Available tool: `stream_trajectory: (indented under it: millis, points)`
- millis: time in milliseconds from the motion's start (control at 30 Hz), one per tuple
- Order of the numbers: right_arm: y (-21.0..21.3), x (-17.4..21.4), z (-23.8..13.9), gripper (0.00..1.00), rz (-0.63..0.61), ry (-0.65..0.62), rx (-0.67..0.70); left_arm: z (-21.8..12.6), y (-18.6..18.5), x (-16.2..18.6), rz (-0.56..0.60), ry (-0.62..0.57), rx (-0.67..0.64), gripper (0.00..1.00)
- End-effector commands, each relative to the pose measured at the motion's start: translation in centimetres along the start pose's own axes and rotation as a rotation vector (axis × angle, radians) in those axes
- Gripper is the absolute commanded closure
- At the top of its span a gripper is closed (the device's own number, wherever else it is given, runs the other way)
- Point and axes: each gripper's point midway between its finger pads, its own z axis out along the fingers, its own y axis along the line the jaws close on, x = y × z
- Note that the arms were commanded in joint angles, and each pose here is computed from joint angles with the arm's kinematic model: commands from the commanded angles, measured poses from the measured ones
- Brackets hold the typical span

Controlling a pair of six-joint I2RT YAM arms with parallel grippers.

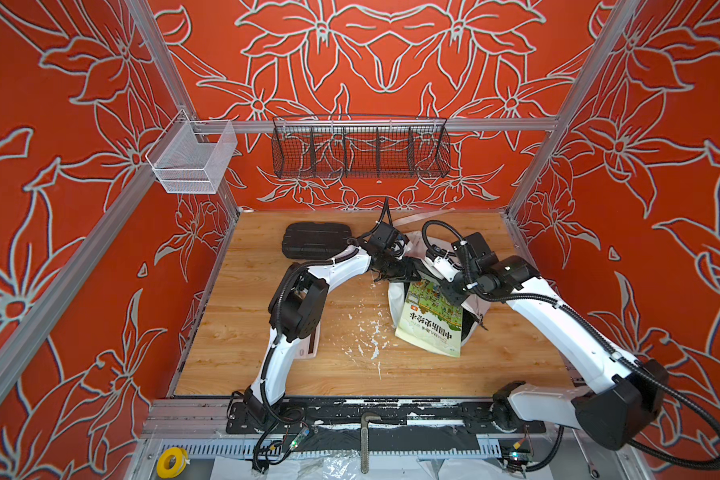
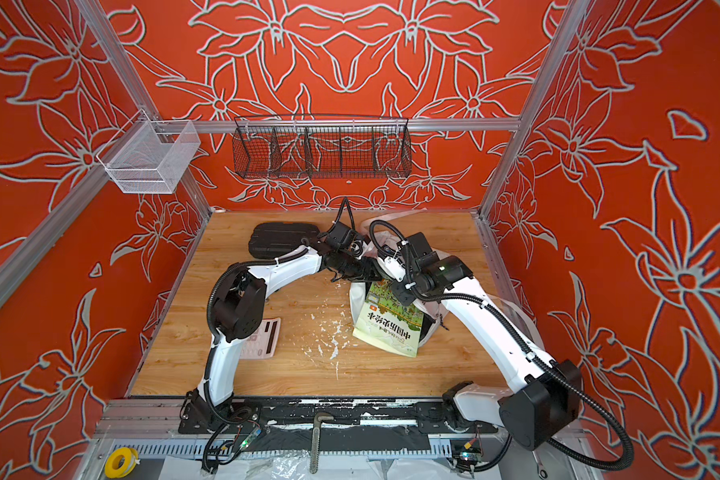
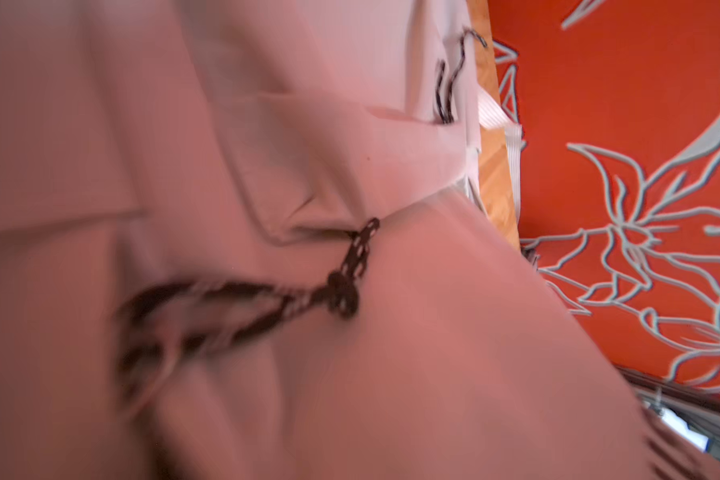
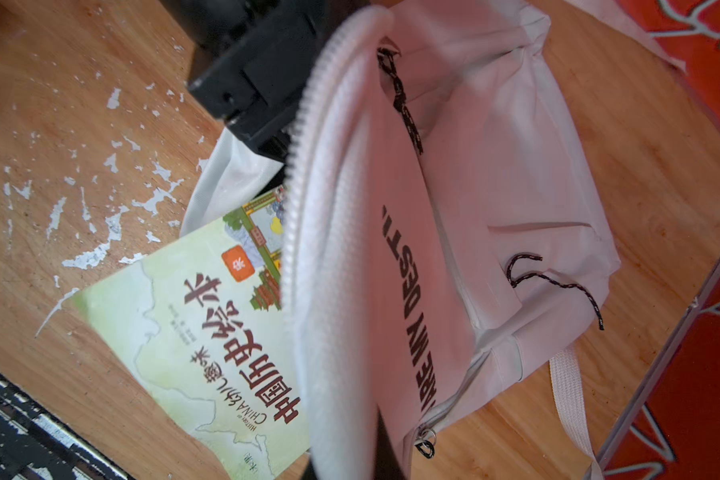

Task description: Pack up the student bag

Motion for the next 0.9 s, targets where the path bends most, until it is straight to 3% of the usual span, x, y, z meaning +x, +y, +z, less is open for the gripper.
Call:
stream_trajectory:
  millis: [0, 133, 233, 367, 500, 600, 767, 867]
  points:
    - [-0.7, 0.0, 0.6, 1.00, 0.063, 0.023, 0.029, -3.2, -1.8, -1.1, 0.095, -0.129, -0.060, 0.45]
    - [-1.0, -2.4, 1.7, 1.00, 0.096, 0.015, -0.004, -6.1, -0.5, 0.1, 0.162, -0.218, -0.173, 0.32]
    - [-0.9, -3.9, 2.5, 1.00, 0.095, 0.029, -0.037, -8.2, -0.1, 1.6, 0.247, -0.247, -0.241, 0.32]
    - [-0.8, -5.4, 3.3, 1.00, 0.104, 0.052, -0.076, -8.1, -1.1, 7.2, 0.484, -0.166, -0.282, 0.43]
    - [-0.7, -6.6, 3.5, 1.00, 0.104, 0.060, -0.112, -7.1, -2.5, 12.4, 0.597, -0.137, -0.188, 0.54]
    - [-0.8, -7.0, 3.4, 1.00, 0.088, 0.078, -0.119, -6.3, -2.8, 15.5, 0.701, -0.120, -0.199, 0.61]
    - [-0.8, -7.7, 2.9, 1.00, 0.090, 0.088, -0.138, -4.6, -1.6, 18.4, 0.731, -0.085, -0.227, 0.69]
    - [-0.6, -7.9, 2.7, 1.00, 0.102, 0.095, -0.153, -3.5, -0.7, 18.4, 0.711, -0.085, -0.262, 0.72]
